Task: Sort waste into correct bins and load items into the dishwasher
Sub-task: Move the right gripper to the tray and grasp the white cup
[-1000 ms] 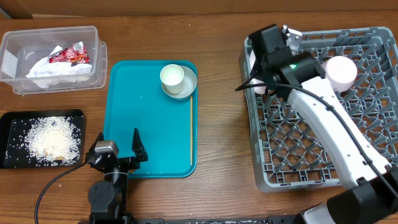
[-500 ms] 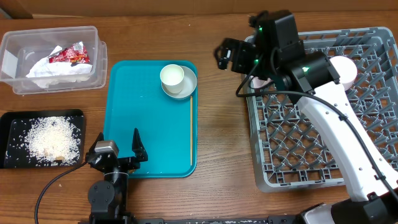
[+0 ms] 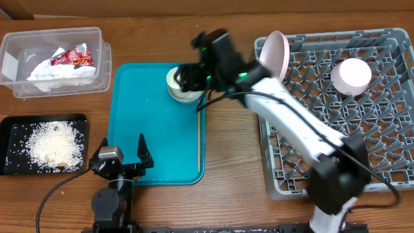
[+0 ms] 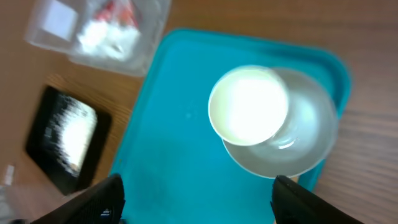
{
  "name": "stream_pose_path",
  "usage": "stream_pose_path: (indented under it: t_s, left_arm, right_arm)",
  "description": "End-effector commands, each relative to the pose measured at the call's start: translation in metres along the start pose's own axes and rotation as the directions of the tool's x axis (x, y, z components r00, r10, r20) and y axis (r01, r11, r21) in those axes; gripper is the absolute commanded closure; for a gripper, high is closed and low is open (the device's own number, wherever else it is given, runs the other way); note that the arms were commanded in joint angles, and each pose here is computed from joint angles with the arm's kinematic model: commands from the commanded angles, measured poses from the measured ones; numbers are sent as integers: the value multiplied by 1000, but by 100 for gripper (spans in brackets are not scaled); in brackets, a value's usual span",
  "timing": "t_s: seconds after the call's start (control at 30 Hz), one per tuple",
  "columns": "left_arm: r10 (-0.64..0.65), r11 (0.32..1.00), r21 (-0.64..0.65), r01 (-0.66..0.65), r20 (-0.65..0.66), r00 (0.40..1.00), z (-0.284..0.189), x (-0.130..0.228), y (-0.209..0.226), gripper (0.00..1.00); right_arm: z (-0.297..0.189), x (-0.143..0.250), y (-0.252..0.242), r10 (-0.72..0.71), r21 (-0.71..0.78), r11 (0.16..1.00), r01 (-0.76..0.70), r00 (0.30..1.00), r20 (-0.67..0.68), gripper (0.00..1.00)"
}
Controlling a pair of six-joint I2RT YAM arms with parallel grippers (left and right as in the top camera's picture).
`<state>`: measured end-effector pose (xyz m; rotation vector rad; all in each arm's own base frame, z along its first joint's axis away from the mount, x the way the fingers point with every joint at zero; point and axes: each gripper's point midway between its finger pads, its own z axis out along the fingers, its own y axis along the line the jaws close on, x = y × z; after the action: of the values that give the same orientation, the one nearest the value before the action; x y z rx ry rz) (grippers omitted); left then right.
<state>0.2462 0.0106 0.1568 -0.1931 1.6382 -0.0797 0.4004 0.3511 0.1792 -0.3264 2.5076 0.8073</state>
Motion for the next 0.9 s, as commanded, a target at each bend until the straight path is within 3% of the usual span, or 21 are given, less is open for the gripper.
stream_pose_path:
  t_s: [0.0, 0.27, 0.43, 0.67, 0.87]
  left_arm:
    - [22, 1000, -7, -22, 9, 1000, 0, -1, 1, 0]
    - [22, 1000, -7, -22, 9, 1000, 0, -1, 1, 0]
    - [22, 1000, -7, -22, 9, 1000, 0, -1, 1, 0]
    - [22, 1000, -7, -22, 9, 1000, 0, -1, 1, 0]
    - [22, 1000, -7, -22, 9, 1000, 0, -1, 1, 0]
  right_arm:
    - [22, 6, -3, 0, 81, 997, -1, 1000, 11, 23]
    - [57, 16, -38, 130, 227, 964, -139, 990, 50, 24]
    - [62, 7, -43, 143, 238, 957, -165, 984, 103, 24]
    - [60, -8, -61, 181, 308, 919, -246, 958, 223, 33]
    - [79, 1, -70, 190, 319, 914, -250, 960, 206, 35]
